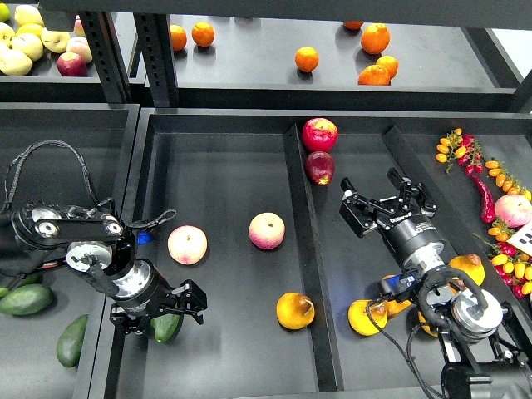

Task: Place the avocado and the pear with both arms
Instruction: 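Lower the left gripper and close it around the avocado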

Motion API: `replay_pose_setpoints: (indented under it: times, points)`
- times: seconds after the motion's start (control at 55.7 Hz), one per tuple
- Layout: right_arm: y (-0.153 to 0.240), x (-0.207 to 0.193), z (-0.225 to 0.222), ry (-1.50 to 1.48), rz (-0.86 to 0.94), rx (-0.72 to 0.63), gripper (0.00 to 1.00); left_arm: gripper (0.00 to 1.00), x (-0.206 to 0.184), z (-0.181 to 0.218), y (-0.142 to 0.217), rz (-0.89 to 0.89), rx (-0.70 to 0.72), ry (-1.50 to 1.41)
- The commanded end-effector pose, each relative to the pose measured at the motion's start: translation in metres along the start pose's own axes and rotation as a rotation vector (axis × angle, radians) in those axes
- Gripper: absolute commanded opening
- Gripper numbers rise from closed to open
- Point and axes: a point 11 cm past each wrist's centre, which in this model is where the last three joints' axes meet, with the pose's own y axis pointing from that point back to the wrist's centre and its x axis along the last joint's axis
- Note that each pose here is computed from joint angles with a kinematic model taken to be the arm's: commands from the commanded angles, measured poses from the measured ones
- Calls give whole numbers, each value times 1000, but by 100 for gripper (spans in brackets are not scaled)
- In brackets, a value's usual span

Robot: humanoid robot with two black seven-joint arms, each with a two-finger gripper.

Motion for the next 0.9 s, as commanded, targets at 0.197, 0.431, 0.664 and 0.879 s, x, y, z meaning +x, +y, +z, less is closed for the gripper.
replay_pose_setpoints:
  times: [0.197,0.431,0.664,0.879]
  points:
    - [-1,-3,-1,0,-8,2,100,99,22,-13,-5,102,114,-89]
    - [-1,-5,-3,1,-15,6,100,99,29,-9,-8,134,136,-109]
    - [-1,-8,-4,2,-28,11,100,99,27,-7,-26,138,156,-103]
    - [-1,-10,-8,1,-35,21,100,99,27,-14,-33,144,180,-109]
